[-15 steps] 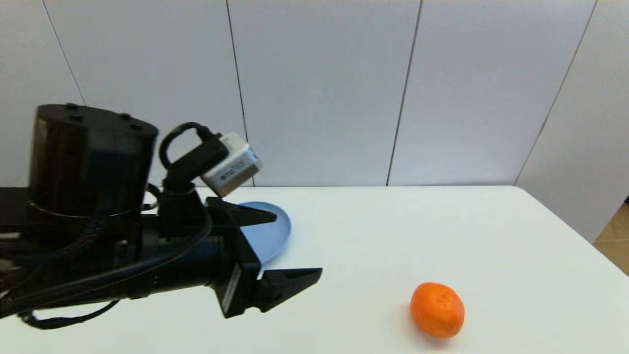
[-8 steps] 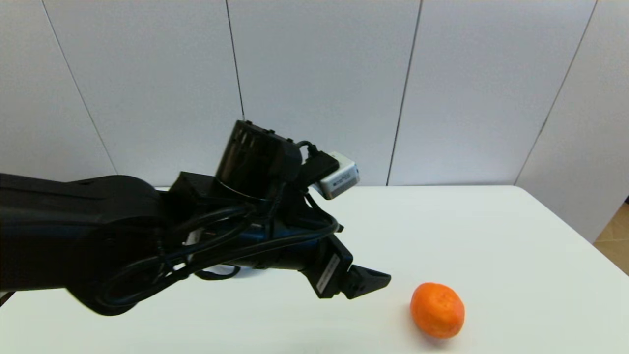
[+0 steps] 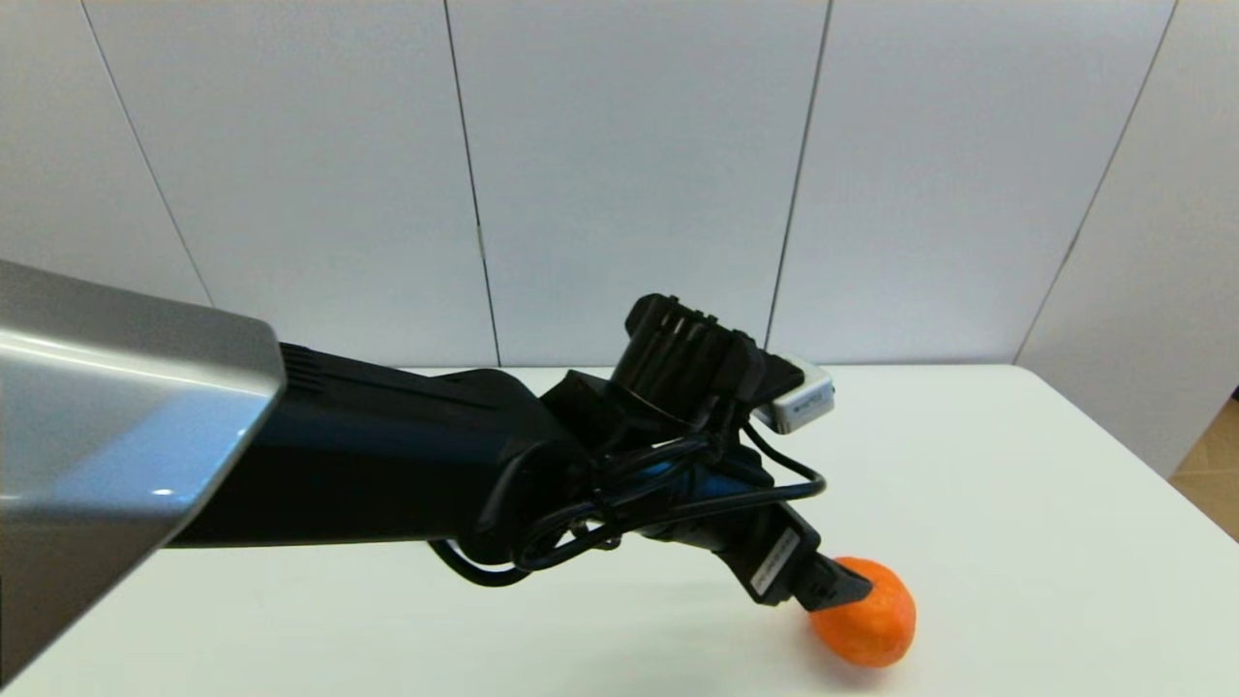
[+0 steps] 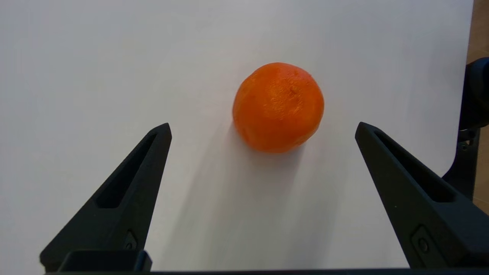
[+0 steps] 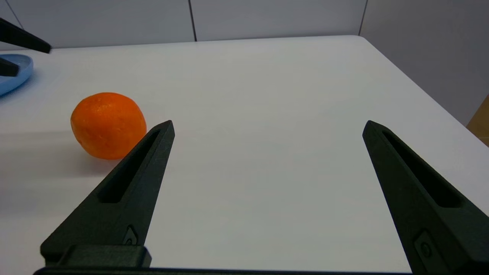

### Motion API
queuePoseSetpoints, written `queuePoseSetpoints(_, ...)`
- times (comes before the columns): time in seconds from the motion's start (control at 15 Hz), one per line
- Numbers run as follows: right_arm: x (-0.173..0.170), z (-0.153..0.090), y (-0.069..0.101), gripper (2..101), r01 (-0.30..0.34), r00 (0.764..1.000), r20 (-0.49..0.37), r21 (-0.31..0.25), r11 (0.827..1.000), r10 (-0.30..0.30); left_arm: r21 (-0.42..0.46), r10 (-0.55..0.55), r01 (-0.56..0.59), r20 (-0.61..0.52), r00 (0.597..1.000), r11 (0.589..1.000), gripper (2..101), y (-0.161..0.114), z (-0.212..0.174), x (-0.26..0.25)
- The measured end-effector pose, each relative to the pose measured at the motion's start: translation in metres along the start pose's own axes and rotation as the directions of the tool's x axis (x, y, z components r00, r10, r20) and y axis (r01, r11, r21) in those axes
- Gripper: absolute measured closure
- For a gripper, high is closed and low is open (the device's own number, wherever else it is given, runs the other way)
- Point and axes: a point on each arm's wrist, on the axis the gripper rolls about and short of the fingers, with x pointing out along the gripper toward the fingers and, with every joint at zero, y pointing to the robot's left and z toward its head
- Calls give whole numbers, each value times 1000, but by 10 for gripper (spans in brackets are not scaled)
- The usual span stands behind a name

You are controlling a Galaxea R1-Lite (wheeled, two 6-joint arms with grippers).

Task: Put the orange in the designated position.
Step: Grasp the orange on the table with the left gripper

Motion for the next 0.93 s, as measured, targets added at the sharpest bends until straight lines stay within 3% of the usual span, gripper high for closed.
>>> queuePoseSetpoints(0.33, 0, 0, 0, 46, -1, 1000, 0, 0, 1000, 1, -47, -55, 55, 3, 998, 997, 54, -9, 9, 35)
queuePoseSetpoints(0.93, 0, 0, 0, 46, 0, 1000, 0, 0, 1000, 0, -63, -68, 64, -63, 996, 996, 54, -5, -12, 78)
